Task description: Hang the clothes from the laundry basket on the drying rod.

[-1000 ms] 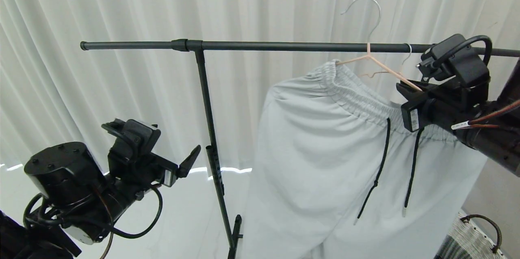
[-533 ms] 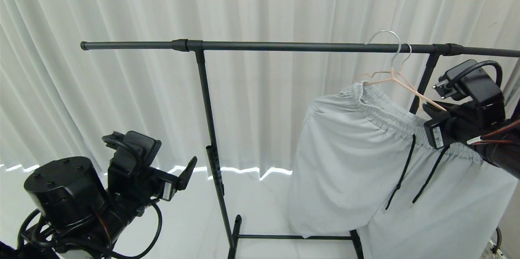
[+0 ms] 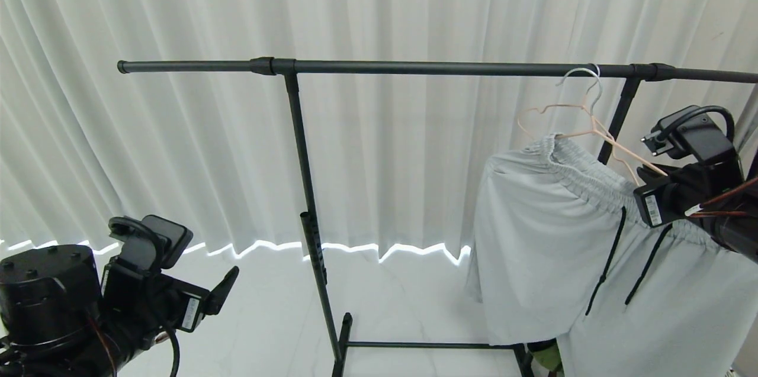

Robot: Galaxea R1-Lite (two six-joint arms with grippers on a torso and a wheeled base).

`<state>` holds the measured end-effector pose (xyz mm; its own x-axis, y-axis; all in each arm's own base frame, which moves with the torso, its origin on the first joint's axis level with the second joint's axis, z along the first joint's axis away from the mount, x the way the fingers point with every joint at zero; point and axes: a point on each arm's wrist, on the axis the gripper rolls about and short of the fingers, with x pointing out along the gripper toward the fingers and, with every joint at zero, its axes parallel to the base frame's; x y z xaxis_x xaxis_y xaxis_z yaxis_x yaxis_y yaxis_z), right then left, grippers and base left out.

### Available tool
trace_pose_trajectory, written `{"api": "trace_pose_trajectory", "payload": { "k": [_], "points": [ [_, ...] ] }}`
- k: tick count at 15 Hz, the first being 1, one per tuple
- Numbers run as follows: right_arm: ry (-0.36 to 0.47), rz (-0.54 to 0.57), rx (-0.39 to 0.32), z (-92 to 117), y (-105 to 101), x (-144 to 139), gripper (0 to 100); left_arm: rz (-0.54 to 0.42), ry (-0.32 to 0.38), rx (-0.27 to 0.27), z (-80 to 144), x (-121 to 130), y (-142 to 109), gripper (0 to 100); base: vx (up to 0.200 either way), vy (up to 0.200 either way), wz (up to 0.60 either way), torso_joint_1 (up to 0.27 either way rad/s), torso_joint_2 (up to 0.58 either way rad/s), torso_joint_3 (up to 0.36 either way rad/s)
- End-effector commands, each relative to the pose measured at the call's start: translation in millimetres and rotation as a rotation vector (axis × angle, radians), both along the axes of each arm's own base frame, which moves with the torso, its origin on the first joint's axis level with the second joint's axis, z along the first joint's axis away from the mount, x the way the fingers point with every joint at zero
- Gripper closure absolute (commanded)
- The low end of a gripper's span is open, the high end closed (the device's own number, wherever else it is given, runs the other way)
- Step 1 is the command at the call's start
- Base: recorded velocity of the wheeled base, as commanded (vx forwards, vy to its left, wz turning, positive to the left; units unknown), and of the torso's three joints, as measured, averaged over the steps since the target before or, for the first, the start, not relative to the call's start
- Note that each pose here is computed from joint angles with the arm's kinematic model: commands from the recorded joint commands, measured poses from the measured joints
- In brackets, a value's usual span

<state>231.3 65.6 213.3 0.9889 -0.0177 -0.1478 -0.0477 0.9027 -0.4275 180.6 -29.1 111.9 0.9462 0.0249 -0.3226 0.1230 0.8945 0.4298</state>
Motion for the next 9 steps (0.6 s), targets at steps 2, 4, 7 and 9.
{"api": "trace_pose_trajectory", "payload": {
  "k": [2,4,7,9],
  "points": [
    [0.015,-0.017,0.0,-3.9,-2.7,4.2,100,0.024,-0.003,0.002,-0.3,-6.0,4.8,0,0.0,0.0,0.0,0.0,0.0,0.0],
    [0.015,-0.019,0.0,-4.0,-2.9,3.8,100,0.028,-0.016,-0.001,2.6,-3.4,4.7,0,0.2,0.0,0.0,0.005,0.0,0.002],
    [0.013,-0.018,-0.001,-3.7,-3.1,3.0,100,0.023,-0.012,0.003,1.7,-3.8,4.5,0,0.2,0.0,0.0,0.004,0.0,-0.001],
    [0.013,-0.018,-0.001,-3.6,-3.0,3.4,100,0.023,-0.007,0.004,0.7,-4.7,4.6,0,0.2,0.0,0.0,-0.002,0.0,0.005]
  ]
}}
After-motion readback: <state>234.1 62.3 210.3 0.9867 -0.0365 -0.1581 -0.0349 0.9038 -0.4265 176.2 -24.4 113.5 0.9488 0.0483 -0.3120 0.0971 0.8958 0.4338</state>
